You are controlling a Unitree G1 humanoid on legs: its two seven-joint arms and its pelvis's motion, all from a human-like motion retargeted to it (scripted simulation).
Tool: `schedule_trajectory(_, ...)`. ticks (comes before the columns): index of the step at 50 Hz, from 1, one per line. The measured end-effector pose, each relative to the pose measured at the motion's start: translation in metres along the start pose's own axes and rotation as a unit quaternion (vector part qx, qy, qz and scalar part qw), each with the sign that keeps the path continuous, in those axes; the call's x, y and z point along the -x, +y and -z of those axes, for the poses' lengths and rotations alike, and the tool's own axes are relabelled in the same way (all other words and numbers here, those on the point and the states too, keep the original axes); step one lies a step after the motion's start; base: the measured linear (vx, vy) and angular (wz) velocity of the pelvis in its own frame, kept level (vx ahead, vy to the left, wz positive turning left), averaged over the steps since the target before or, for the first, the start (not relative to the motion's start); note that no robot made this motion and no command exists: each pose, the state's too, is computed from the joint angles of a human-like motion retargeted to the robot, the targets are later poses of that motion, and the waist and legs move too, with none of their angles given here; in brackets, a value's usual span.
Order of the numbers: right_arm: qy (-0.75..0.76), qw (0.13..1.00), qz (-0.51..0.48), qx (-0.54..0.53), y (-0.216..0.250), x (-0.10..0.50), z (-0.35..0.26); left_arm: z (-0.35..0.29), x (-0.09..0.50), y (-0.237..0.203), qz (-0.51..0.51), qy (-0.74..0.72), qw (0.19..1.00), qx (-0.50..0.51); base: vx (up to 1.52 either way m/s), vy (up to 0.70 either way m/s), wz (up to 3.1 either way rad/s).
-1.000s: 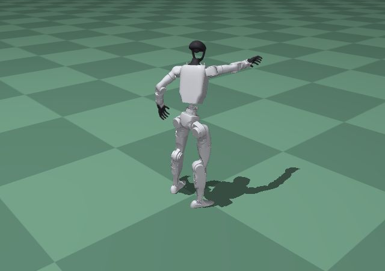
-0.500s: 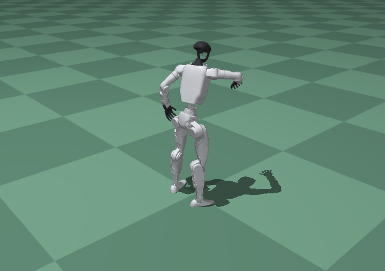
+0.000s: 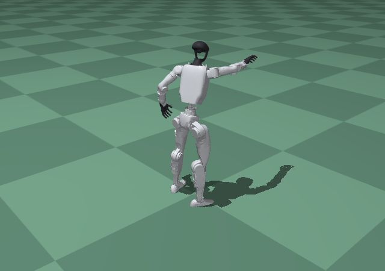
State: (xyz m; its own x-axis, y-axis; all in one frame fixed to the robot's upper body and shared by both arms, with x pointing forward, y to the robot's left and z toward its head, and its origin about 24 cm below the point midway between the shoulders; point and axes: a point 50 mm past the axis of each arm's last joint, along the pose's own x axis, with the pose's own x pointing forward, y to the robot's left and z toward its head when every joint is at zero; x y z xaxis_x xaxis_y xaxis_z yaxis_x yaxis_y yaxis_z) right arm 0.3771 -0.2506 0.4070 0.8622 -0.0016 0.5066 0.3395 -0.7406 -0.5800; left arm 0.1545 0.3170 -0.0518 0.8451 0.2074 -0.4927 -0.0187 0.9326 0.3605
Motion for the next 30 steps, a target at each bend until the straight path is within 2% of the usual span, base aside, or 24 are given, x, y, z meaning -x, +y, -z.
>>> schedule_trajectory(7,-0.196,0.968,0.155,-0.018,-0.093,0.006,-0.107,0.003,0.003,0.008,-0.015,0.010,1.000,0.004,0.00,-0.01,0.00)
schedule_trajectory(10,-0.291,0.936,0.197,-0.019,-0.110,0.030,-0.147,0.008,0.009,0.016,-0.031,0.019,0.999,0.007,0.00,0.00,0.00)
schedule_trajectory(13,-0.371,0.906,0.204,-0.021,-0.105,0.056,-0.176,0.014,0.015,0.022,-0.044,0.030,0.999,0.003,0.00,0.00,0.00)
schedule_trajectory(17,-0.433,0.885,0.168,-0.021,-0.065,0.083,-0.192,0.024,0.023,0.026,-0.053,0.047,0.997,-0.022,0.00,0.00,0.00)
schedule_trajectory(21,-0.442,0.893,0.089,-0.006,0.002,0.099,-0.183,0.035,0.031,0.026,-0.050,0.067,0.995,-0.047,0.00,0.00,0.00)
schedule_trajectory(26,-0.395,0.915,-0.057,0.052,0.094,0.114,-0.137,0.054,0.043,0.015,-0.045,0.095,0.994,-0.033,0.00,0.00,0.00)
schedule_trajectory(30,-0.292,0.937,-0.151,0.117,0.145,0.112,-0.074,0.066,0.048,0.005,-0.058,0.112,0.992,0.005,-0.01,0.01,-0.06)
